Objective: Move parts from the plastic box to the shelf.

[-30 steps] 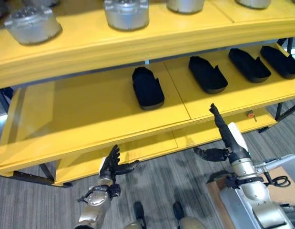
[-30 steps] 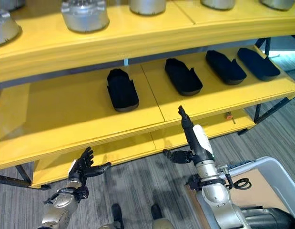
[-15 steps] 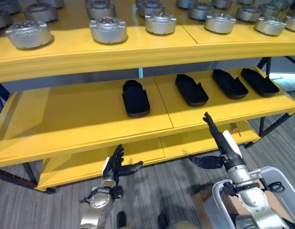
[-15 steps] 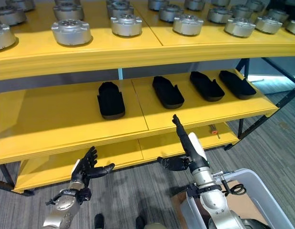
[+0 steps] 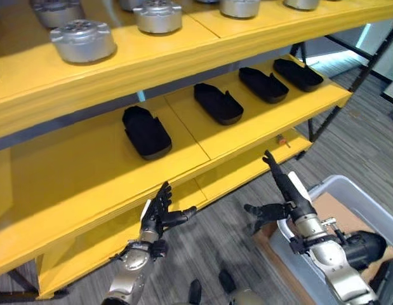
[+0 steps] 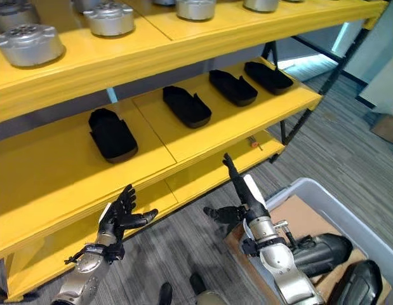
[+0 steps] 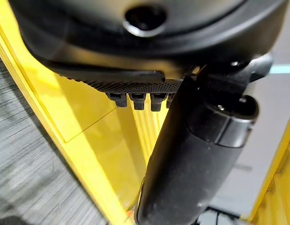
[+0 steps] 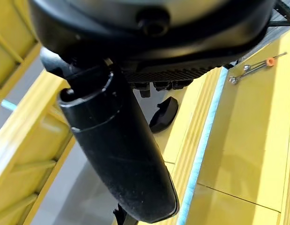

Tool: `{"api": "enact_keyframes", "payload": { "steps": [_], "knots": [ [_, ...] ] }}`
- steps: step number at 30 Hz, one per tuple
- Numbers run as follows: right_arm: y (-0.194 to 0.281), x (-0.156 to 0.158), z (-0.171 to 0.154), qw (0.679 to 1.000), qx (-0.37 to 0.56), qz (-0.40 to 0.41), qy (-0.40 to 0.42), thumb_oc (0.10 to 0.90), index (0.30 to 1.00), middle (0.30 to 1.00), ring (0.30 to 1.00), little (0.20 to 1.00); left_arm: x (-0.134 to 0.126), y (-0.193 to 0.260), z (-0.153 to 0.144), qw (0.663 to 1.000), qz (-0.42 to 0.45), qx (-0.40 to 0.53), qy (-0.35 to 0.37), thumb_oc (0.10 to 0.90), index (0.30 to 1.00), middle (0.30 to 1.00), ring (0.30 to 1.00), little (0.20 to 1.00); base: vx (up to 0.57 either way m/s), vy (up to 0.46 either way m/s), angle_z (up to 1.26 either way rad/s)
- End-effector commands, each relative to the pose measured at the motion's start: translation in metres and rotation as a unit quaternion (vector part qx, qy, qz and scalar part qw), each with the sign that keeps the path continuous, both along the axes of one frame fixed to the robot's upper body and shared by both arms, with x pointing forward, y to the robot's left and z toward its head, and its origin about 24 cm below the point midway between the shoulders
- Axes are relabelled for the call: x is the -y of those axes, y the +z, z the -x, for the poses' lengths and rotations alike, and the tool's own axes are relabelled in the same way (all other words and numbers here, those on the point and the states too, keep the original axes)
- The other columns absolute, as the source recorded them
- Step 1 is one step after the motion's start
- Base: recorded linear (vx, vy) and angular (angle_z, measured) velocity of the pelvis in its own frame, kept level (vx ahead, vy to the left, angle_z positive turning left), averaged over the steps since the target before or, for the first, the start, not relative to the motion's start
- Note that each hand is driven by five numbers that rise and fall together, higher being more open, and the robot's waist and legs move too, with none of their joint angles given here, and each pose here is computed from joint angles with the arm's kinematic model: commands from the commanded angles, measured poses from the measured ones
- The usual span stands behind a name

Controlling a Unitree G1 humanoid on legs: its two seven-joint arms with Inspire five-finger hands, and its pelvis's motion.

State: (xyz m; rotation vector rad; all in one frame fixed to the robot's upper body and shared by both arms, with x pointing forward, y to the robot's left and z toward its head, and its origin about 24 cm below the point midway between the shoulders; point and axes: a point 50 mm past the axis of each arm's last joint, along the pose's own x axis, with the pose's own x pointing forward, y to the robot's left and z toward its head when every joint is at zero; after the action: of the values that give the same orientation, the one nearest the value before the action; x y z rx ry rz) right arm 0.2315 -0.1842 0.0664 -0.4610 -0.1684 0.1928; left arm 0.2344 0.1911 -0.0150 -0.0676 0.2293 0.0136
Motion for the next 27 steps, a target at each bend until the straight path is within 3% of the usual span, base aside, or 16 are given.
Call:
{"api": "enact_keyframes", "payload": {
  "steps": [1, 5, 12, 19, 27],
  "knots": [
    [0.046, -0.010, -0.009, 0.992, 0.120, -0.009, 0.028, 0.900, 1.000, 1.000, 1.000, 1.000, 0.005, 0.047, -0.023, 0.991, -0.004, 0.130, -0.031, 0.900, 1.000, 1.000, 1.000, 1.000, 0.01, 0.178, -0.52],
    [0.051, -0.017, -0.011, 0.990, 0.137, 0.009, 0.039, 0.900, 1.000, 1.000, 1.000, 1.000, 0.008, 0.053, -0.029, 0.989, -0.010, 0.142, -0.030, 0.900, 1.000, 1.000, 1.000, 1.000, -0.05, 0.096, -1.10],
    [0.056, -0.029, -0.023, 0.987, 0.149, 0.024, 0.052, 0.900, 1.000, 1.000, 1.000, 1.000, -0.010, 0.056, -0.021, 0.989, -0.006, 0.147, 0.013, 0.900, 1.000, 1.000, 1.000, 1.000, -0.04, -0.037, -1.43],
    [0.052, -0.011, -0.016, 0.989, 0.140, 0.046, 0.028, 0.900, 1.000, 1.000, 1.000, 1.000, -0.020, 0.049, -0.011, 0.991, -0.011, 0.132, 0.023, 0.900, 1.000, 1.000, 1.000, 1.000, 0.11, -0.200, -0.10],
    [0.049, 0.019, 0.001, 0.989, 0.136, 0.048, -0.030, 0.900, 1.000, 1.000, 1.000, 1.000, -0.005, 0.041, -0.013, 0.993, 0.005, 0.115, -0.010, 0.900, 1.000, 1.000, 1.000, 1.000, 0.06, -0.243, -0.03]
  ]
}}
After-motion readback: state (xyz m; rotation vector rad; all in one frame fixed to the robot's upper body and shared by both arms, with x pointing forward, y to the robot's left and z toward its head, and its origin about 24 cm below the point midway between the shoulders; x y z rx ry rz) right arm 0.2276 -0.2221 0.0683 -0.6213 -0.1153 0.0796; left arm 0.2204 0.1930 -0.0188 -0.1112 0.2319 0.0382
